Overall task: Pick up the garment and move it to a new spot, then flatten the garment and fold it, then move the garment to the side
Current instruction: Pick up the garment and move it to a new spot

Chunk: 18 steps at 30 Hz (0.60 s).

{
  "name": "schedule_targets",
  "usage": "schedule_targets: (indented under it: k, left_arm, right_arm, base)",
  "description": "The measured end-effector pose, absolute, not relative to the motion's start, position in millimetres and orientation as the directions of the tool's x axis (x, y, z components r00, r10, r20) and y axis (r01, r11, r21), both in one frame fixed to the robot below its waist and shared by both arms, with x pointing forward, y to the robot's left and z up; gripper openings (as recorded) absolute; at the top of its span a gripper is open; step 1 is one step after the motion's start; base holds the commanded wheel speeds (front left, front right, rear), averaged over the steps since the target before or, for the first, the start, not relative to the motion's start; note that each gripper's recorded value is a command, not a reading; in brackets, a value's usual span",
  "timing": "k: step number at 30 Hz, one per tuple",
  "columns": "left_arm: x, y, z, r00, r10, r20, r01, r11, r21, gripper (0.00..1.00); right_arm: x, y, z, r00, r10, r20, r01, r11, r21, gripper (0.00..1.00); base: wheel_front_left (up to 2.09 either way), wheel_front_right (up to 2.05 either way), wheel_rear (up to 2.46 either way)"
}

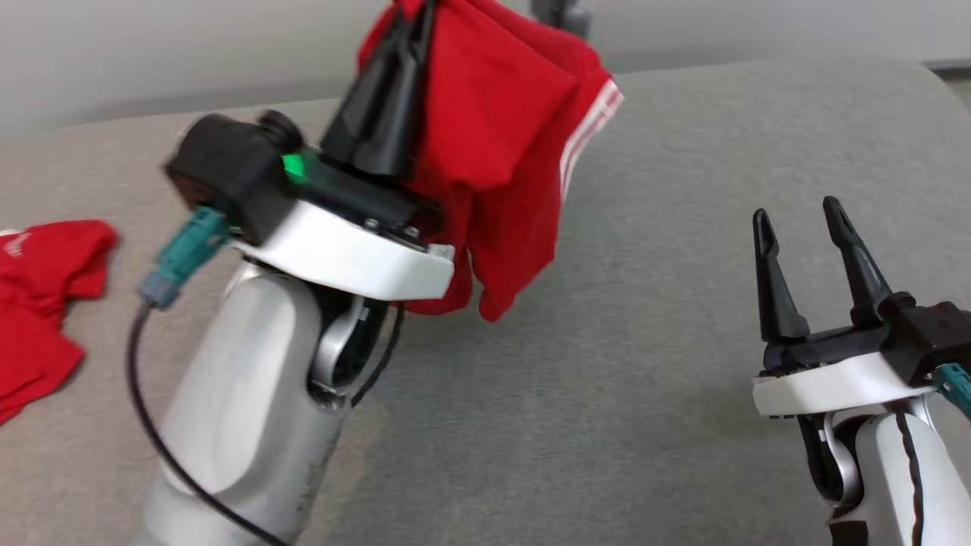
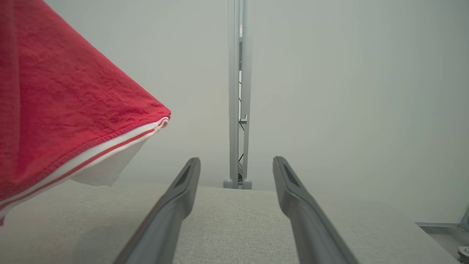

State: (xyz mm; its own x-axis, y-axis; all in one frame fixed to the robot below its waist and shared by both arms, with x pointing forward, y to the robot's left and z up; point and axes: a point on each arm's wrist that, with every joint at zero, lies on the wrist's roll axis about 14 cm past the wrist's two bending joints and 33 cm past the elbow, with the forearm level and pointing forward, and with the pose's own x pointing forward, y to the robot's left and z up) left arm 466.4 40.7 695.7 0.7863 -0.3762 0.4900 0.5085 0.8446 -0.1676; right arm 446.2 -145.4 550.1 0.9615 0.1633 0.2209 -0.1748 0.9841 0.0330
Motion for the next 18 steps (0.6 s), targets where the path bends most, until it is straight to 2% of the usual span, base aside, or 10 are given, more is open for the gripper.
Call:
schedule_targets:
  k: [9, 12, 13, 14, 15, 18]
  left_arm:
    - [488.8, -64.5, 612.6, 0.756, -0.562, 0.335, 0.638, 0.746, -0.189, 0.0]
    - [489.3, -94.1, 573.7, 0.741, -0.626, 0.244, 0.669, 0.718, -0.192, 0.0]
    - [487.8, -103.2, 560.2, 0.732, -0.648, 0.21, 0.68, 0.707, -0.194, 0.32]
    - [485.8, -111.6, 545.8, 0.723, -0.669, 0.172, 0.691, 0.698, -0.189, 0.85]
    - [482.9, -119.1, 533.1, 0.71, -0.69, 0.139, 0.704, 0.686, -0.185, 1.0]
    - [478.3, -131.7, 512.6, 0.687, -0.72, 0.095, 0.721, 0.662, -0.204, 1.0]
  right_arm:
    - [424.5, -220.2, 550.7, 0.977, -0.031, 0.212, 0.025, 0.999, 0.03, 1.0]
    - [413.9, -243.1, 548.2, 0.975, -0.095, 0.199, 0.092, 0.995, 0.026, 1.0]
    - [410.2, -250.3, 547.1, 0.974, -0.115, 0.194, 0.113, 0.993, 0.023, 1.0]
    - [406.8, -256.2, 545.8, 0.973, -0.132, 0.188, 0.131, 0.991, 0.018, 1.0]
    - [403.9, -260.8, 544.7, 0.972, -0.145, 0.183, 0.145, 0.989, 0.016, 1.0]
    - [397.5, -270.5, 540.5, 0.97, -0.175, 0.167, 0.176, 0.984, 0.009, 1.0]
  base:
    - [0.0, 0.0, 0.0]
    - [0.0, 0.0, 0.0]
    - [0.0, 0.0, 0.0]
    - [0.0, 0.0, 0.0]
    - [0.0, 0.0, 0.0]
    - [0.0, 0.0, 0.0]
